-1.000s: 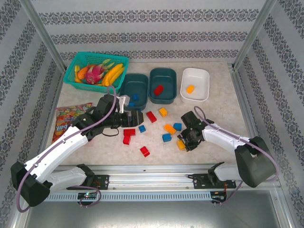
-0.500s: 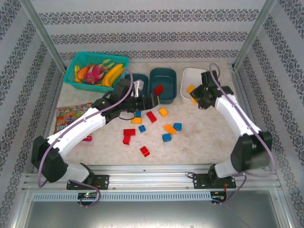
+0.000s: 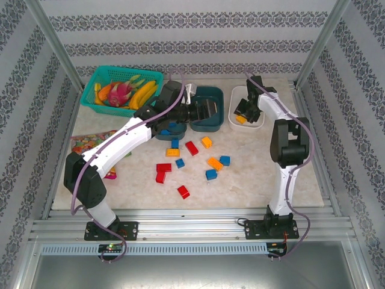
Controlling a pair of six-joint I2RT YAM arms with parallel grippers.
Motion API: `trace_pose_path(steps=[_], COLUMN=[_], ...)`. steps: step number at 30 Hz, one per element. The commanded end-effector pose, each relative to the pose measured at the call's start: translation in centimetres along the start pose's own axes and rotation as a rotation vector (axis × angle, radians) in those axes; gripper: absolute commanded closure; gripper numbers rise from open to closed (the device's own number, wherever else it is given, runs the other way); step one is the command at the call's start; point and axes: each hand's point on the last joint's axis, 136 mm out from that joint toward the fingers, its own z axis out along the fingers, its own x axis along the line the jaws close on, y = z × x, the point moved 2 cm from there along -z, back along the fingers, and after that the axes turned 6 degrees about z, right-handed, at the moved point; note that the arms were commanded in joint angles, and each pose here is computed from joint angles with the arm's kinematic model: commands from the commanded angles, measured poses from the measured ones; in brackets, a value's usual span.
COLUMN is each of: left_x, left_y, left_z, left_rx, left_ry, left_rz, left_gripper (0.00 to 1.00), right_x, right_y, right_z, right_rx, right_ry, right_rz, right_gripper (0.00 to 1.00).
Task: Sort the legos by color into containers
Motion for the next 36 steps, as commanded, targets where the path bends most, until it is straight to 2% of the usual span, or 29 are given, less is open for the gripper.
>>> trace_pose_path(steps=[1, 5, 8, 10, 16, 20, 22, 27, 31, 36], left_x=[-0.4, 0.4, 0.9, 1.3, 2.8, 4.1, 4.7, 6.6, 8.5, 10.8], left_y=[0.2, -0.3, -0.7, -1.1, -2.7, -3.9, -4.5, -6.6, -8.8, -11.4], left_z=[-0.3, -0.6, -1.3, -2.0, -4.6, -6.9, -8.3, -10.7, -11.3, -9.4], left_rx=[-0.003, 0.005, 0.004, 0.003, 0.009, 0.01, 0.01, 0.039, 0.093, 0.185], left_ry=[0.018, 0.054, 0.083, 0.105, 0.191, 0.263, 0.293, 0.376, 0.432, 0.492], left_rz=[0.023, 0.015, 0.012, 0.008, -0.005, -0.008, -0.006, -0.012, -0.039, -0.102], left_gripper=[0.16, 0.16, 0.16, 0.16, 0.16, 0.16, 0.16, 0.16, 0.17, 0.19], right_x=[0.0, 0.0, 0.3, 0.8, 2.8, 4.2, 5.2, 7.1, 7.4, 5.2], right_y=[-0.2, -0.1, 0.6, 1.1, 1.6, 0.1, -1.7, -8.4, -15.6, -23.6], right_z=[0.8, 0.9, -0.9, -2.8, -10.7, -16.4, -19.2, -22.8, -22.6, -19.9], right_rx=[0.072, 0.08, 0.036, -0.006, -0.145, -0.263, -0.328, -0.407, -0.371, -0.289], right_ry=[0.005, -0.014, -0.012, 0.007, 0.115, 0.195, 0.261, 0.443, 0.56, 0.618], right_rz=[-0.019, -0.02, -0.03, -0.037, -0.057, -0.109, -0.162, -0.312, -0.461, -0.583], right_gripper=[0.58, 0.44, 0.3, 0.25, 0.24, 0.25, 0.25, 0.25, 0.24, 0.23])
